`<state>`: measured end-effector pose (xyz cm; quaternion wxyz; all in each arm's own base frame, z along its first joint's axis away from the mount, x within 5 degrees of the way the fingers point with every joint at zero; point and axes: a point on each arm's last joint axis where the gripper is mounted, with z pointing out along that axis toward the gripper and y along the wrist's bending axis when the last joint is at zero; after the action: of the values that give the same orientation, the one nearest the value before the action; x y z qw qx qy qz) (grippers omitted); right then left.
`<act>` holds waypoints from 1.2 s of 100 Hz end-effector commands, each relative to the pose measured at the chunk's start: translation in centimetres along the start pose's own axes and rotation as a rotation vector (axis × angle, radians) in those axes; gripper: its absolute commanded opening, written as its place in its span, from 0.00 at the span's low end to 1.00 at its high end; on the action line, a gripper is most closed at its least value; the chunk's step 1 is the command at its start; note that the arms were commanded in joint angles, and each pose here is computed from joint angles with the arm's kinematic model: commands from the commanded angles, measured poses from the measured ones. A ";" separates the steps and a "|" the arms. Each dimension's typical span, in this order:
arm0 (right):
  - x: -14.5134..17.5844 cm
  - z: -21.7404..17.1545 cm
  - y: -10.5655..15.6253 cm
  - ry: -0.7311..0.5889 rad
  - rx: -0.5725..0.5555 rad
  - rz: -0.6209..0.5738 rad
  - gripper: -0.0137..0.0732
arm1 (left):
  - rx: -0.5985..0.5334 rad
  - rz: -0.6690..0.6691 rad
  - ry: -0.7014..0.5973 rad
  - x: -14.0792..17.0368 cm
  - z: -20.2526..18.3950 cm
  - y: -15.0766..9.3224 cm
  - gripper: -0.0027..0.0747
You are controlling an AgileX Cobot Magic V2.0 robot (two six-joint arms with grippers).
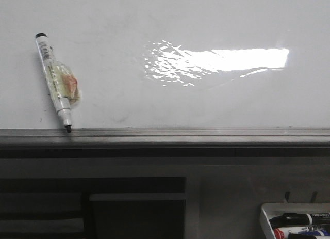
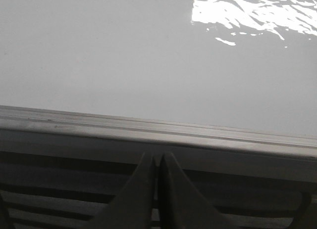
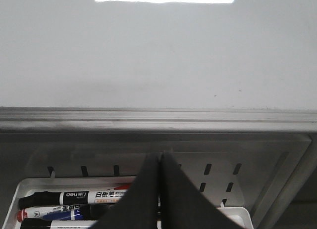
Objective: Write number 5 on whiteboard
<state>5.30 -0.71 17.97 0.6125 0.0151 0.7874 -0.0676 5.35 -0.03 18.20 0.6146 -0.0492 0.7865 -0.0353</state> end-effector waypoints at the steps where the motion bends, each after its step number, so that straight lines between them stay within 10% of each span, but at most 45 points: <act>1: 0.6 0.1 0.0 -0.009 0.011 -0.018 0.09 | 0.013 -0.005 -0.069 -0.1 0.0 0.0 0.01; 120: -1.4 -0.1 -0.1 -0.234 0.014 0.046 0.09 | 0.026 0.002 -0.262 -1.8 -0.3 -0.1 0.01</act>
<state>5.56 -0.64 19.28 0.6723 0.0283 0.7378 -0.0536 5.57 0.04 19.45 0.6683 -0.0467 0.7417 -0.0335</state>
